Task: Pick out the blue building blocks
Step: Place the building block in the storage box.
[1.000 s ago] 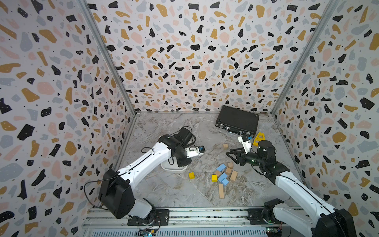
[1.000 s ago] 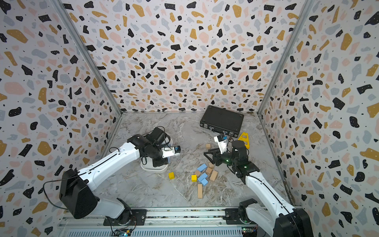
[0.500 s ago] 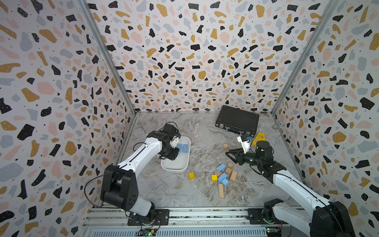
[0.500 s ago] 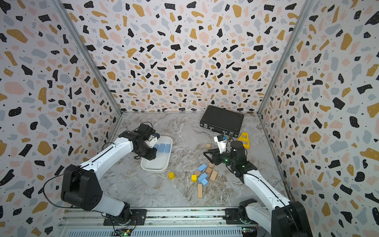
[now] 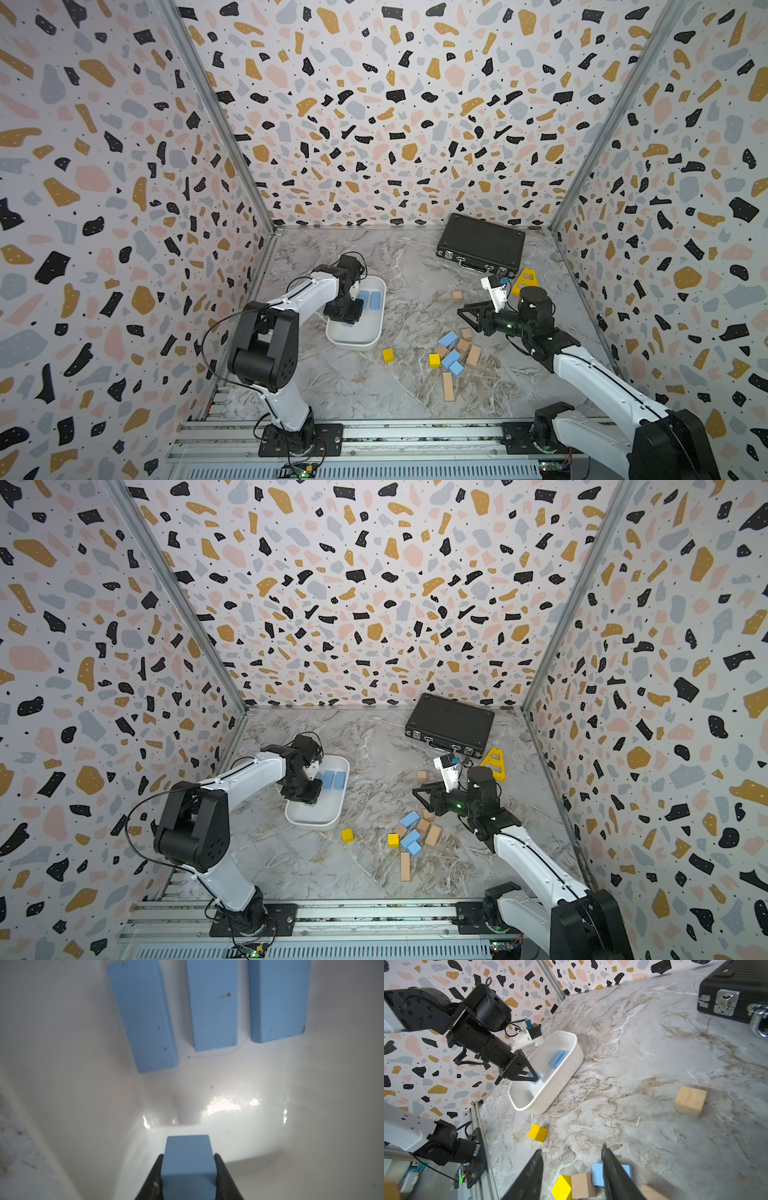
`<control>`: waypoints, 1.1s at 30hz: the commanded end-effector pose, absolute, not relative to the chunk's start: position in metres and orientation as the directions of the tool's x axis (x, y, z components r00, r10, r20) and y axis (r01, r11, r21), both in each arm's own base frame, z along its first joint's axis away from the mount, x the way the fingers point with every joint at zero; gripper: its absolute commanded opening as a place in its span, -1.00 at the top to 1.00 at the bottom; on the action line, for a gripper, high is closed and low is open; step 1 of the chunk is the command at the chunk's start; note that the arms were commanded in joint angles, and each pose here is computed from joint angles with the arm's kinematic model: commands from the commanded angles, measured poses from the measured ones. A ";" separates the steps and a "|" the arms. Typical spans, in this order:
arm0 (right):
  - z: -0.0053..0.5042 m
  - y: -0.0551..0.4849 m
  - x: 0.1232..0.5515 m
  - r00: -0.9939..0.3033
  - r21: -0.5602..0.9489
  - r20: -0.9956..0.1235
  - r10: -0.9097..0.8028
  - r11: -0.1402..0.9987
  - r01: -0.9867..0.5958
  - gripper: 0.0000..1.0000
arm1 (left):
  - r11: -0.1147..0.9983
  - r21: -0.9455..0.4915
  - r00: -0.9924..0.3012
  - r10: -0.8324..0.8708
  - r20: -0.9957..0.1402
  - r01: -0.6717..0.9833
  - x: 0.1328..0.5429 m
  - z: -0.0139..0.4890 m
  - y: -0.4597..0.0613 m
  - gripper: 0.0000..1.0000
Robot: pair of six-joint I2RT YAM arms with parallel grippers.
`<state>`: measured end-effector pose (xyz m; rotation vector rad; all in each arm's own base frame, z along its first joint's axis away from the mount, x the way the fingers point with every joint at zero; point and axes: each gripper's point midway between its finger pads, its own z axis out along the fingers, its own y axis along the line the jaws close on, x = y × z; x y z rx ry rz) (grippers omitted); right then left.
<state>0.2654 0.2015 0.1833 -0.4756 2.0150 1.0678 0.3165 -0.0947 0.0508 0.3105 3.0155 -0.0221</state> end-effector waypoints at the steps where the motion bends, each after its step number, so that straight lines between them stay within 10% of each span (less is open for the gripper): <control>1: 0.187 0.201 0.261 -0.599 0.504 -0.800 0.029 0.574 -0.645 0.03 | 0.986 0.018 -0.978 0.168 -0.127 0.167 0.326 0.046 -0.091 0.74; 33: 0.190 0.200 0.260 -0.601 0.507 -0.799 0.036 0.577 -0.640 0.02 | 0.983 0.030 -0.964 0.181 -0.193 0.179 0.335 0.060 -0.091 0.12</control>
